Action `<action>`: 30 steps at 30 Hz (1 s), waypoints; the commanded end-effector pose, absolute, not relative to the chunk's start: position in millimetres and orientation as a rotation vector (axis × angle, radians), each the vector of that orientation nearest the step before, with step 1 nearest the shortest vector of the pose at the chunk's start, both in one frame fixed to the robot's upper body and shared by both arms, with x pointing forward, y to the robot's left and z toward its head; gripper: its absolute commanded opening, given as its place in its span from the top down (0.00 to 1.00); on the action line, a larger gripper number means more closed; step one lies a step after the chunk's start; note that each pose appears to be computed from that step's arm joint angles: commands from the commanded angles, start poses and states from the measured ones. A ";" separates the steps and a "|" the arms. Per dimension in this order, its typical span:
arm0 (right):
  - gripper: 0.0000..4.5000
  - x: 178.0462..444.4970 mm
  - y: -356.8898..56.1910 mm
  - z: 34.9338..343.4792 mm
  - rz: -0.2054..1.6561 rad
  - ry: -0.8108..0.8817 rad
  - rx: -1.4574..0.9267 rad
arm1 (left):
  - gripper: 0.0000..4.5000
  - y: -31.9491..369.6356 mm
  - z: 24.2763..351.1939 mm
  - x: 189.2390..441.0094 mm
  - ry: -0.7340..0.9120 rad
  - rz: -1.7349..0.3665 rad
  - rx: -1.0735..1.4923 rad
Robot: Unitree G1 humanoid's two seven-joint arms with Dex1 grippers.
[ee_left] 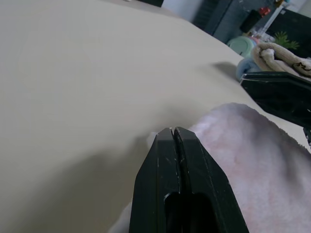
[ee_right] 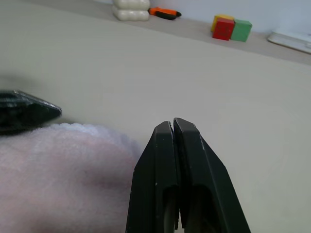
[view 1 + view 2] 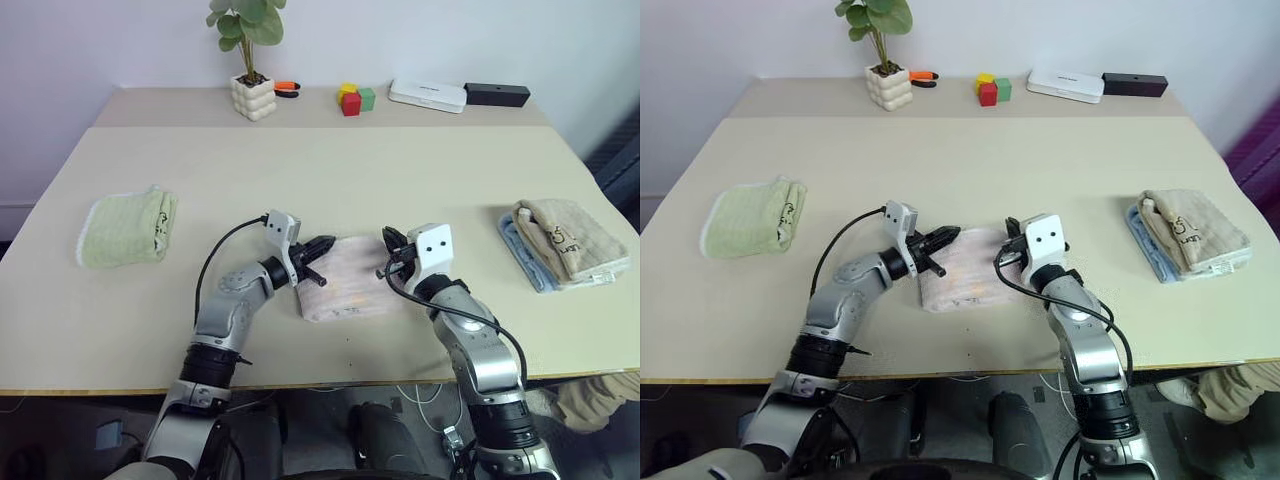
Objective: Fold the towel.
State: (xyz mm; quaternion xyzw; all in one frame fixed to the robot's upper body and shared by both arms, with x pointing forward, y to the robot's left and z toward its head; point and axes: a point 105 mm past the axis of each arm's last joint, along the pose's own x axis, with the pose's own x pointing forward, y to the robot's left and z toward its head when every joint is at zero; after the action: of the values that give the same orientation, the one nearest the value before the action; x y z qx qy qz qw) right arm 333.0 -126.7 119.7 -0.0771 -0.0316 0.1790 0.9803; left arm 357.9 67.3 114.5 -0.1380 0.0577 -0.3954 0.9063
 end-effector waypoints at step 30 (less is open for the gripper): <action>0.87 321.8 -161.2 173.0 0.716 -0.145 -0.439 | 0.00 156.9 121.1 277.1 0.728 -1.041 -0.885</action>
State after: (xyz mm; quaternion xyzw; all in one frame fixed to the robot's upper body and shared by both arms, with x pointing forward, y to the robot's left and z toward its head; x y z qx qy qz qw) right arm 329.1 -159.4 157.0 -0.2189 -0.0475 0.3329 0.9160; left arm 275.1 155.4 115.1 -0.3973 0.3338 -0.4649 0.7173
